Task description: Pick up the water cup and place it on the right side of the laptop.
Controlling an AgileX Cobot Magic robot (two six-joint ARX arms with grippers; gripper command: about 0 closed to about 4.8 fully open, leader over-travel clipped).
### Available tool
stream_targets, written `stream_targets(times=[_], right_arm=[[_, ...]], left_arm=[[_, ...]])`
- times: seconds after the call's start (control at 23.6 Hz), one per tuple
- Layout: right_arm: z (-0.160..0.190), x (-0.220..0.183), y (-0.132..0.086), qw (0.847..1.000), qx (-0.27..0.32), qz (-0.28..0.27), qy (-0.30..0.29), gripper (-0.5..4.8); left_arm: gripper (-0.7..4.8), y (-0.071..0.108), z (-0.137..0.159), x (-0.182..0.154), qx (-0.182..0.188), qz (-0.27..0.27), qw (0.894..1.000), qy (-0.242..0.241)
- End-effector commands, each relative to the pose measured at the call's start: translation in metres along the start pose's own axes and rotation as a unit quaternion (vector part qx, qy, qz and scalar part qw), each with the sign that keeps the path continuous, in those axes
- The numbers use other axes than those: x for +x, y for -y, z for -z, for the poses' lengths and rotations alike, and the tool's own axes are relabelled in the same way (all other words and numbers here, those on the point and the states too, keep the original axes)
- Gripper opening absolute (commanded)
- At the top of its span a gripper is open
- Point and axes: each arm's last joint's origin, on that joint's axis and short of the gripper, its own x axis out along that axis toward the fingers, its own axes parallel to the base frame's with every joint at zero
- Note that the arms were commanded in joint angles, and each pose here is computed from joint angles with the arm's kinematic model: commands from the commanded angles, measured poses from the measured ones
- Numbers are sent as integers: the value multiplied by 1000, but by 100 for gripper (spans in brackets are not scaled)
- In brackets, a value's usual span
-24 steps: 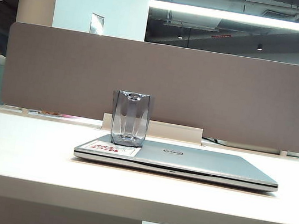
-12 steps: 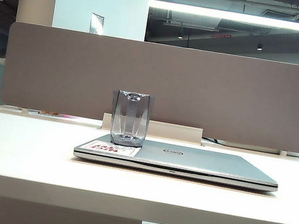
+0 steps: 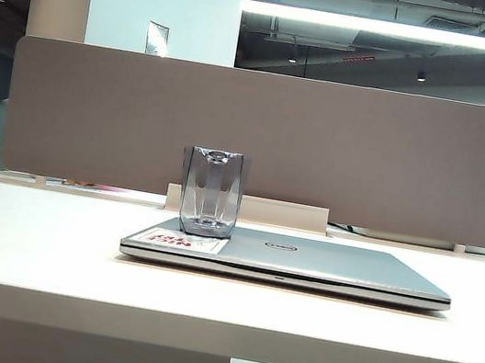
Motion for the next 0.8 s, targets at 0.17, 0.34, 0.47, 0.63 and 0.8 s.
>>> stream_targets(times=[0.17,0.34,0.47,0.63,0.8], right_arm=[[-21,29,-9,999,1,-41,-6,-9],[-24,49,-20,997,1,-72,-36,-9],[-20,71,-32,993,0,-103,-51,-9],[-10,92,-48,988,-2,-139,-70,-9],[7,124,-75,976,-8,-182,-116,-9]], left_arm=[[-4,0,-3,0,0,2,1000,9],[-4,0,-3,0,0,2,1000,9],[-4,0,-3,0,0,2,1000,8],[-4,1,-2,0,-1,10,1000,2],[-4,4,1,-1,-3,70,997,-11]])
